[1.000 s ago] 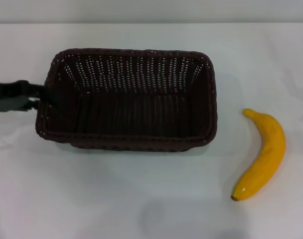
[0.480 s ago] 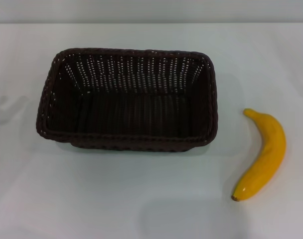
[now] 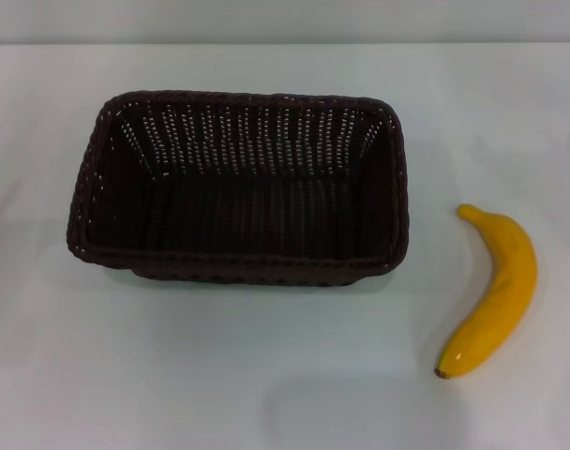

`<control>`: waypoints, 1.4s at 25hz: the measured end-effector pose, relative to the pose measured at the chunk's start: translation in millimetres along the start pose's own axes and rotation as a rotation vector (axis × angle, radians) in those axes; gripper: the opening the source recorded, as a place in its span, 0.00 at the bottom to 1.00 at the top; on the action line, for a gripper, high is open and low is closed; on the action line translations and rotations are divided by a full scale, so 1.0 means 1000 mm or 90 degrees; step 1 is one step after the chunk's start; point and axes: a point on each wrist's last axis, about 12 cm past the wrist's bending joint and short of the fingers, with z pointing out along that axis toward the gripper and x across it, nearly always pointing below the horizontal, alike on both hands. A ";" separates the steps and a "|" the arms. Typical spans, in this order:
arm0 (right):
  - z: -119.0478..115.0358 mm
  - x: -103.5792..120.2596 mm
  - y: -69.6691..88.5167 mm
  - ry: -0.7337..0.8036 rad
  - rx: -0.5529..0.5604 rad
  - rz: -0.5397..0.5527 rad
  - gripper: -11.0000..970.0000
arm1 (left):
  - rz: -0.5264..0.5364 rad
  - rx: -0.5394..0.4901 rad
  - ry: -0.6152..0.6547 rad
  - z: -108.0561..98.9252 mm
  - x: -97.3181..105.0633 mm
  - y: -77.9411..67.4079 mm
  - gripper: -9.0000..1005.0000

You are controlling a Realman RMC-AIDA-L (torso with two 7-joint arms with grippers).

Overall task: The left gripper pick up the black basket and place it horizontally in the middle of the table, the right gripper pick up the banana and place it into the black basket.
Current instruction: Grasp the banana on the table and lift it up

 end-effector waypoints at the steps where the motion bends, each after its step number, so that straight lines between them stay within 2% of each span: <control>1: 0.002 -0.005 0.008 0.031 0.020 -0.016 0.90 | 0.018 -0.014 -0.016 -0.003 0.002 0.000 0.72; 3: 0.006 -0.007 0.025 0.076 0.050 -0.050 0.90 | 0.044 -0.045 -0.035 -0.007 0.005 0.002 0.72; 4: 0.009 -0.010 0.041 0.103 0.069 -0.077 0.90 | 0.049 -0.055 -0.037 -0.007 0.006 0.002 0.72; 6: 0.010 -0.011 0.056 0.124 0.077 -0.102 0.90 | 0.050 -0.084 -0.031 -0.007 0.010 0.006 0.72; 9: 0.012 -0.008 0.085 0.186 0.084 -0.164 0.90 | 0.048 -0.108 -0.021 0.000 0.013 0.009 0.72; 11: 0.015 -0.003 0.102 0.247 0.121 -0.209 0.90 | 0.058 -0.112 -0.016 0.007 0.014 0.008 0.71; 14: 0.024 0.005 0.123 0.309 0.171 -0.231 0.90 | 0.075 -0.111 -0.014 0.016 0.016 0.005 0.71; 19: 0.035 0.016 0.155 0.359 0.167 -0.243 0.90 | 0.082 -0.110 -0.018 0.025 0.015 0.003 0.71; 26: 0.047 0.030 0.176 0.408 0.183 -0.260 0.90 | 0.080 -0.104 -0.021 0.034 0.015 0.000 0.71; 35: 0.060 0.045 0.177 0.431 0.184 -0.264 0.89 | 0.078 -0.103 -0.020 0.039 0.016 -0.003 0.71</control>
